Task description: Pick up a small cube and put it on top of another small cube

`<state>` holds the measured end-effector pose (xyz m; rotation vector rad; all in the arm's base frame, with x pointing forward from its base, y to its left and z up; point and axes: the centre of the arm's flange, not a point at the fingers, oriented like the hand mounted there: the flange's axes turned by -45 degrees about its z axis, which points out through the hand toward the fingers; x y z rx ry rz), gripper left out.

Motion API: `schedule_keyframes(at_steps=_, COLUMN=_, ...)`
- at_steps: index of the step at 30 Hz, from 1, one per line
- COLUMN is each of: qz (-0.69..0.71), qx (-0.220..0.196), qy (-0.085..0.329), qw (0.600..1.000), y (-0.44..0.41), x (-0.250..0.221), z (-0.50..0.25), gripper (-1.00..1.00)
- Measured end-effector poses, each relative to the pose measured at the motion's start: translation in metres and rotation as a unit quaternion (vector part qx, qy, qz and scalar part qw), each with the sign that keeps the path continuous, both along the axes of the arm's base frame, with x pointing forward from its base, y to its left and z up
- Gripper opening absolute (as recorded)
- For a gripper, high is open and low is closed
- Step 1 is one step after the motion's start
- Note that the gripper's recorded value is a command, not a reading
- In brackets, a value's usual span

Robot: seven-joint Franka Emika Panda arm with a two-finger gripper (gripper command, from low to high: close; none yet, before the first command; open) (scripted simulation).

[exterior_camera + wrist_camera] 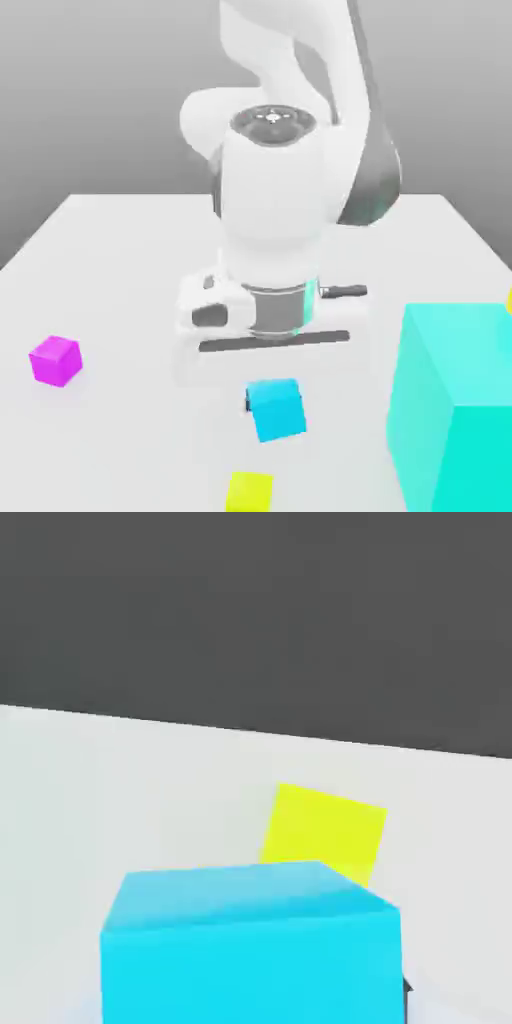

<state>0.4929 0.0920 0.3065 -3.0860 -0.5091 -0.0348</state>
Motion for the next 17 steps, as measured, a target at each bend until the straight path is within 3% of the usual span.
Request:
schedule_keyframes(at_steps=5, qz=0.169, qx=-0.007, qy=-0.009, qw=0.986, y=0.119, x=-0.012, z=0.086, gripper=-1.0)
schedule_keyframes(at_steps=9, qz=0.308, qx=-0.009, qy=0.002, qw=0.951, y=0.202, x=-0.063, z=0.135, gripper=-1.0)
schedule_keyframes(at_steps=13, qz=0.355, qx=-0.009, qy=0.007, qw=0.935, y=0.22, x=-0.08, z=0.11, gripper=-1.0)
schedule_keyframes(at_steps=14, qz=0.356, qx=-0.009, qy=0.007, qw=0.934, y=0.219, x=-0.081, z=0.096, gripper=1.0)
schedule_keyframes(at_steps=17, qz=0.356, qx=-0.009, qy=0.007, qw=0.934, y=0.219, x=-0.081, z=0.096, gripper=1.0)
